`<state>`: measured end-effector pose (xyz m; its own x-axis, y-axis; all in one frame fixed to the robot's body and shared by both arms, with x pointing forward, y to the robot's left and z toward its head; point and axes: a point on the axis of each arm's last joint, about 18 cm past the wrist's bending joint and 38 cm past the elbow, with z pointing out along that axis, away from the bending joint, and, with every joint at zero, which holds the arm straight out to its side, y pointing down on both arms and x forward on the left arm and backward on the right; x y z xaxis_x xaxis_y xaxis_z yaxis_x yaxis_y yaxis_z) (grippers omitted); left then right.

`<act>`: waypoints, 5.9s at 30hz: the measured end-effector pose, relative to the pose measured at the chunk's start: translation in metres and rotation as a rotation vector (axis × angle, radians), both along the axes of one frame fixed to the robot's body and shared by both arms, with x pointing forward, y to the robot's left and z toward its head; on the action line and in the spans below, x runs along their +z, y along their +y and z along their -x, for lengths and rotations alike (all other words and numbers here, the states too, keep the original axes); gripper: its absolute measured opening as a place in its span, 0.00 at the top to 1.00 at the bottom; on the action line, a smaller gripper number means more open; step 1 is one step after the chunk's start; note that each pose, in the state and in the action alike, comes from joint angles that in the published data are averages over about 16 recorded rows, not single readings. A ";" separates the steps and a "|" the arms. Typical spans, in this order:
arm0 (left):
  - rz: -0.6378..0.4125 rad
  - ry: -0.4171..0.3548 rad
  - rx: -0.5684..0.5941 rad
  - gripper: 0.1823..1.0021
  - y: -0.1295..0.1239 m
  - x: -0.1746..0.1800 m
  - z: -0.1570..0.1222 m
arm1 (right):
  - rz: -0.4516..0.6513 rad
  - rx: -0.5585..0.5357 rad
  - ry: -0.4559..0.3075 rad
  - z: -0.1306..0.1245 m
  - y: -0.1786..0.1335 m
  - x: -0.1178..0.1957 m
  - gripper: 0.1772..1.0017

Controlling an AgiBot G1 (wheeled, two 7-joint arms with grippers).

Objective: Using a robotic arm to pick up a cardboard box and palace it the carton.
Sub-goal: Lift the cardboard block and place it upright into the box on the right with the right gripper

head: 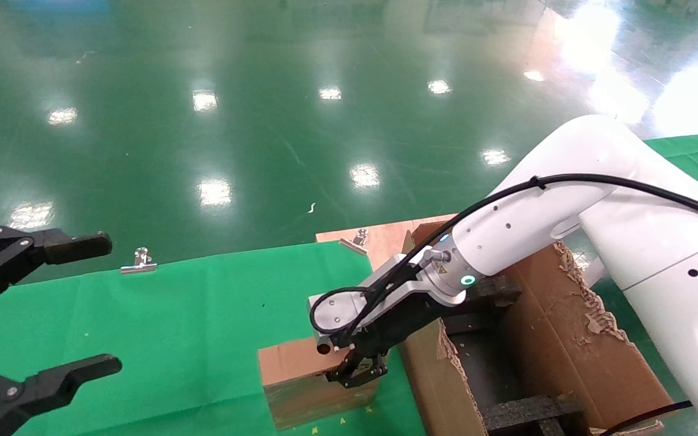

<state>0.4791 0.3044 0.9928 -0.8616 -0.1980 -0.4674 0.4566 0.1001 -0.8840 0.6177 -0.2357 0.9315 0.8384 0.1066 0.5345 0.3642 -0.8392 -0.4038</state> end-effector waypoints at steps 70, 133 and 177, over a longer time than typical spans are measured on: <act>0.000 0.000 0.000 0.00 0.000 0.000 0.000 | -0.254 -0.608 -0.186 0.147 -0.270 0.137 0.80; 0.000 0.000 0.000 0.00 0.000 0.000 0.000 | -0.626 -1.579 0.000 0.076 -0.282 0.016 0.81; 0.000 0.000 0.000 0.00 0.000 0.000 0.000 | -0.497 -1.586 -0.017 0.024 -0.277 -0.091 0.82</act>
<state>0.4792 0.3046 0.9928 -0.8616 -0.1985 -0.4671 0.4563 0.0998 -0.8842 0.5936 -0.5128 0.8401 -0.0653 -0.9627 0.2628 -0.6629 -0.1550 -0.7325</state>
